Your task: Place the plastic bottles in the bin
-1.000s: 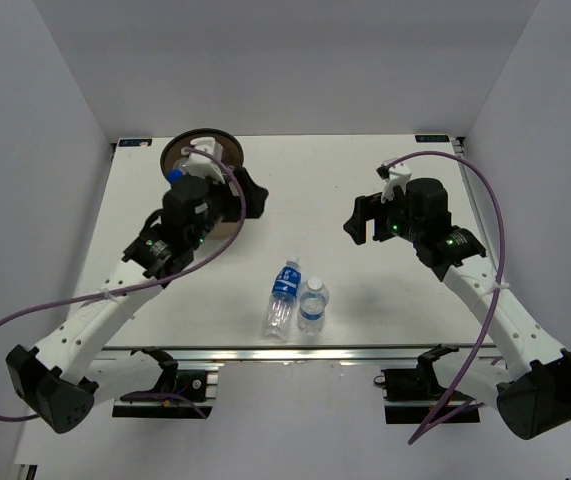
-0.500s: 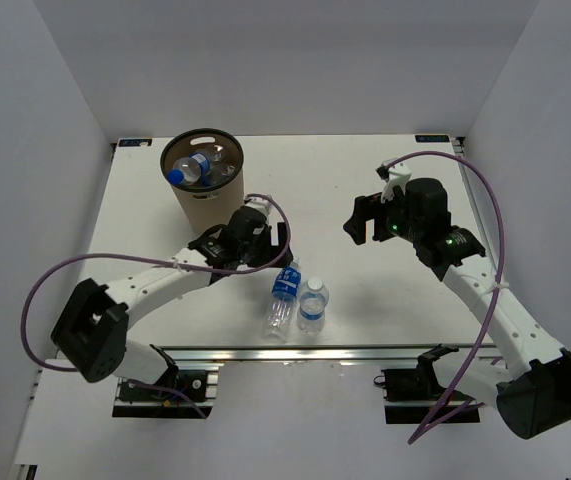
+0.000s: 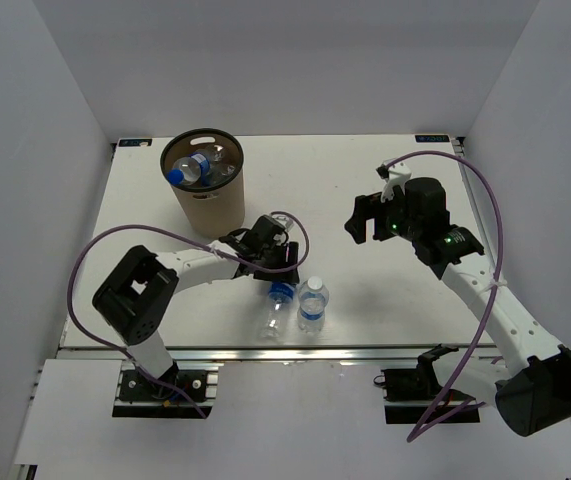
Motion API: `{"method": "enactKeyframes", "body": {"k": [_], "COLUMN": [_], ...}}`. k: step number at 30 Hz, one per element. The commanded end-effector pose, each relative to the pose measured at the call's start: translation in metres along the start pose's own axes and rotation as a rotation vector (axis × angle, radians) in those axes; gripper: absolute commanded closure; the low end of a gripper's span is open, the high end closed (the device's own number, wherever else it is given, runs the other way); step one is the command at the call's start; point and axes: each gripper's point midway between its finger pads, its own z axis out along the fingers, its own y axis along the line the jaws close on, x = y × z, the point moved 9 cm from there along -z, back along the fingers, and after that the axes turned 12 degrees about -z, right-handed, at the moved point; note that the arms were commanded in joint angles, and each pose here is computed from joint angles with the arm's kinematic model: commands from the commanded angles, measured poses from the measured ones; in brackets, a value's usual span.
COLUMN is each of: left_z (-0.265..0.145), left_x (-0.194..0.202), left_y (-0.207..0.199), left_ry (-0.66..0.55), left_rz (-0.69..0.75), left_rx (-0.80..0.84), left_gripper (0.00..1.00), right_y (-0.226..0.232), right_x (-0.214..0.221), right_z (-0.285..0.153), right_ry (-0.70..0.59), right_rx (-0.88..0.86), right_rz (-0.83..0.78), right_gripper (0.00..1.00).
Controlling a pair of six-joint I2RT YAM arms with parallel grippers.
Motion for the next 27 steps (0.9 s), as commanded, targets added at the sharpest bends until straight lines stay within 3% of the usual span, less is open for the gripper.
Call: {"method": "enactKeyframes", "body": {"k": [1, 2, 6, 12, 17, 21, 25, 26, 27], "left_z": [-0.001, -0.005, -0.031, -0.109, -0.203, -0.262, -0.294, -0.306, -0.301], "left_x": [-0.01, -0.012, -0.039, -0.102, -0.156, -0.175, -0.189, -0.197, -0.2], "left_y": [-0.008, -0.006, -0.014, -0.023, -0.032, -0.045, -0.042, -0.04, -0.033], "left_ry": [-0.035, -0.04, -0.197, -0.601, -0.949, -1.171, -1.381, -1.492, -1.493], "left_rz": [0.02, 0.026, 0.046, 0.013, -0.092, -0.073, -0.106, -0.166, -0.117], "left_rx": [-0.009, -0.036, -0.125, -0.362, -0.298, -0.245, -0.332, -0.32, -0.381], "left_gripper": [0.33, 0.44, 0.56, 0.61, 0.64, 0.65, 0.72, 0.72, 0.72], "right_y": [-0.003, -0.004, -0.004, -0.003, -0.002, -0.002, -0.002, -0.003, -0.003], "right_x": [-0.001, -0.001, -0.001, -0.003, -0.003, -0.004, -0.003, -0.002, -0.002], "right_z": [0.003, 0.003, 0.002, 0.0, -0.001, -0.002, 0.001, 0.002, 0.003], "right_ry": [-0.024, -0.022, -0.024, -0.035, -0.041, -0.051, -0.041, -0.035, -0.032], "right_rx": [0.023, 0.023, 0.025, 0.023, 0.019, 0.011, 0.016, 0.018, 0.016], "right_rz": [-0.016, -0.015, -0.015, -0.015, -0.017, -0.017, -0.017, -0.015, -0.017], "right_gripper": [0.11, 0.11, 0.11, 0.11, 0.11, 0.11, 0.11, 0.11, 0.11]}}
